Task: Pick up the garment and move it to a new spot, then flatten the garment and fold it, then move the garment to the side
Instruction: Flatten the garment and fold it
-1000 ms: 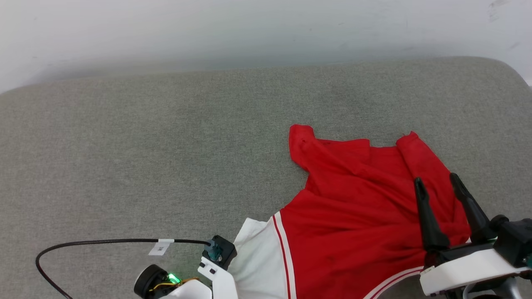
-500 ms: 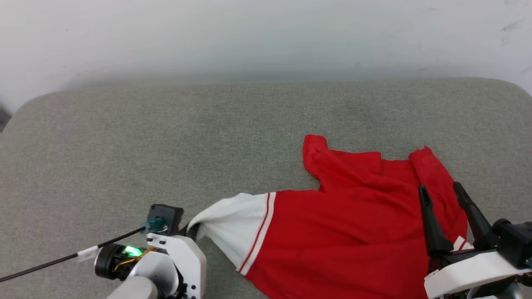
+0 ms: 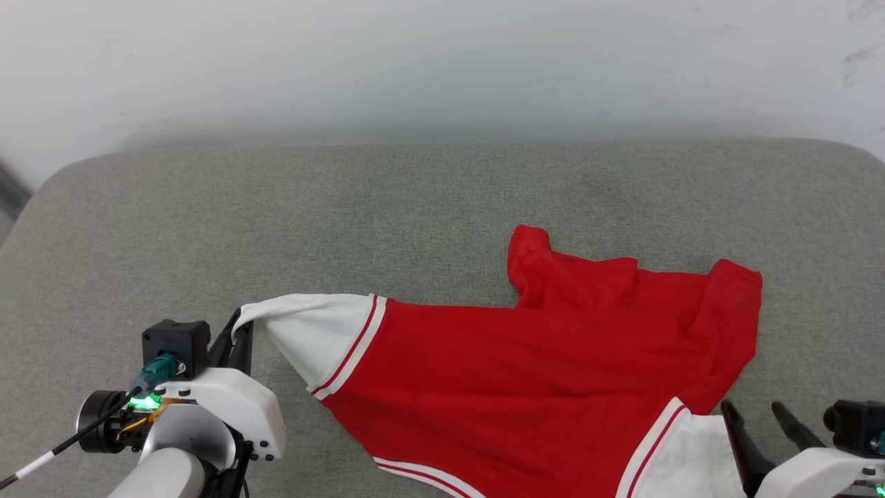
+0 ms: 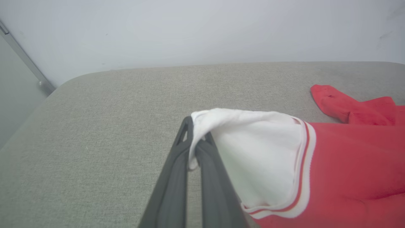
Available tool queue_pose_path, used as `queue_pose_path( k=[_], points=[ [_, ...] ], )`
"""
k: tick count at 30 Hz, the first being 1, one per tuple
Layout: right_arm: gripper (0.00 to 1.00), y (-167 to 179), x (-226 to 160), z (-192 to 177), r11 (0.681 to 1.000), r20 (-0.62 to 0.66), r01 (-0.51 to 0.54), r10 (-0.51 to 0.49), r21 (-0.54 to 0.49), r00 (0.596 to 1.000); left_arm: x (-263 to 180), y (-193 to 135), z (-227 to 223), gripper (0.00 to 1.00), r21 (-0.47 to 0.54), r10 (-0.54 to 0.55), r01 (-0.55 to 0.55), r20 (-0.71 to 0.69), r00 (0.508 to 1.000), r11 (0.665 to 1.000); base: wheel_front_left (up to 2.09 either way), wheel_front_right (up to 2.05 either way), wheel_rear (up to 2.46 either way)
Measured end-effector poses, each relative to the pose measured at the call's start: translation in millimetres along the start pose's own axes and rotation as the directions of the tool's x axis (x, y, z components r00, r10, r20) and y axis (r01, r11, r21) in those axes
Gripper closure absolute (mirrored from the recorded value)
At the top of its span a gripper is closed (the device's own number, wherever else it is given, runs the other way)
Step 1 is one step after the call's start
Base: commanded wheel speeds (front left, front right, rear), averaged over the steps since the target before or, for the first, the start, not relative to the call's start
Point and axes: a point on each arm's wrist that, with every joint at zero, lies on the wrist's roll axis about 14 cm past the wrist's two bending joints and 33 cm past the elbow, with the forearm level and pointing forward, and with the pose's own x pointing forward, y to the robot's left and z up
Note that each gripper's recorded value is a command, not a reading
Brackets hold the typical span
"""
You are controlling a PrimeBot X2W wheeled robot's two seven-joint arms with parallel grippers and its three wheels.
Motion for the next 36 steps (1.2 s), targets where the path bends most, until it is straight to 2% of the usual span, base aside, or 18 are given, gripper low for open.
queue_pose_path(
  k=[1, 2, 7, 11, 17, 18, 19, 20, 25, 28, 30, 34, 36],
  points=[
    [0.00, -5, -2, -14, 1.000, -0.069, 0.009, -0.009, -0.001, 0.998, 0, -1, 2, 1.00, -0.001, 0.000, 0.000, 0.006, 1.000, 1.000, 0.00, 0.00, 0.00],
    [0.00, -19, -13, -54, 0.999, -0.285, 0.030, -0.033, -0.016, 0.958, -1, -5, 7, 1.00, -0.008, -0.007, 0.007, 0.027, 1.000, 1.000, 0.00, 0.00, 0.00],
    [0.00, -29, -30, -99, 0.999, -0.534, 0.037, -0.035, -0.008, 0.845, 0, -13, 6, 1.00, -0.021, -0.022, 0.023, 0.027, 0.999, 1.000, 0.00, 0.00, 0.00],
    [0.00, -25, -33, -122, 1.000, -0.625, 0.027, -0.016, 0.007, 0.780, 5, -16, 5, 1.00, -0.026, -0.030, 0.031, 0.024, 0.999, 0.999, 0.00, 0.00, 0.00],
    [0.00, -18, -22, -138, 0.999, -0.676, 0.011, 0.015, 0.035, 0.737, 10, -17, -2, 1.00, -0.038, -0.035, 0.036, 0.014, 0.999, 0.999, 0.00, 0.00, 0.00],
    [0.12, -18, -20, -140, 0.999, -0.680, 0.008, 0.019, 0.037, 0.733, 10, -17, -3, 1.00, -0.039, -0.035, 0.036, 0.012, 0.999, 0.999, 0.00, 0.00, 0.00],
    [0.65, -17, -19, -141, 0.999, -0.683, 0.007, 0.022, 0.041, 0.730, 11, -17, -3, 1.00, -0.040, -0.035, 0.035, 0.013, 0.999, 0.999, 0.00, 0.00, 0.00],
    [1.00, -17, -19, -143, 0.999, -0.687, 0.007, 0.025, 0.044, 0.727, 11, -17, -3, 1.00, -0.042, -0.037, 0.037, 0.014, 0.999, 0.998, 0.00, 0.00, 0.00],
    [1.00, -10, -16, -138, 0.999, -0.666, -0.017, 0.037, 0.037, 0.745, 10, -17, 0, 1.00, -0.038, -0.038, 0.039, 0.026, 0.999, 0.998, 0.00, 0.00, 0.00],
    [1.00, -8, -15, -125, 0.999, -0.631, -0.031, 0.036, 0.019, 0.775, 8, -18, 5, 1.00, -0.034, -0.041, 0.043, 0.043, 0.998, 0.999, 0.00, 0.00, 0.00],
    [1.00, -3, -7, -104, 0.998, -0.568, -0.055, 0.045, 0.000, 0.822, 8, -17, 10, 1.00, -0.030, -0.041, 0.043, 0.063, 0.997, 0.999, 0.00, 0.00, 0.00],
    [1.00, -4, 13, -35, 0.994, -0.379, -0.076, 0.042, -0.076, 0.924, 7, -18, 24, 1.00, -0.019, -0.047, 0.050, 0.099, 0.994, 0.999, 0.00, 0.00, 0.00],
    [1.00, -5, 19, -6, 0.990, -0.299, -0.075, 0.038, -0.116, 0.954, 8, -20, 36, 1.00, -0.018, -0.055, 0.058, 0.128, 0.990, 0.998, 0.00, 0.00, 0.00]
  ],
)
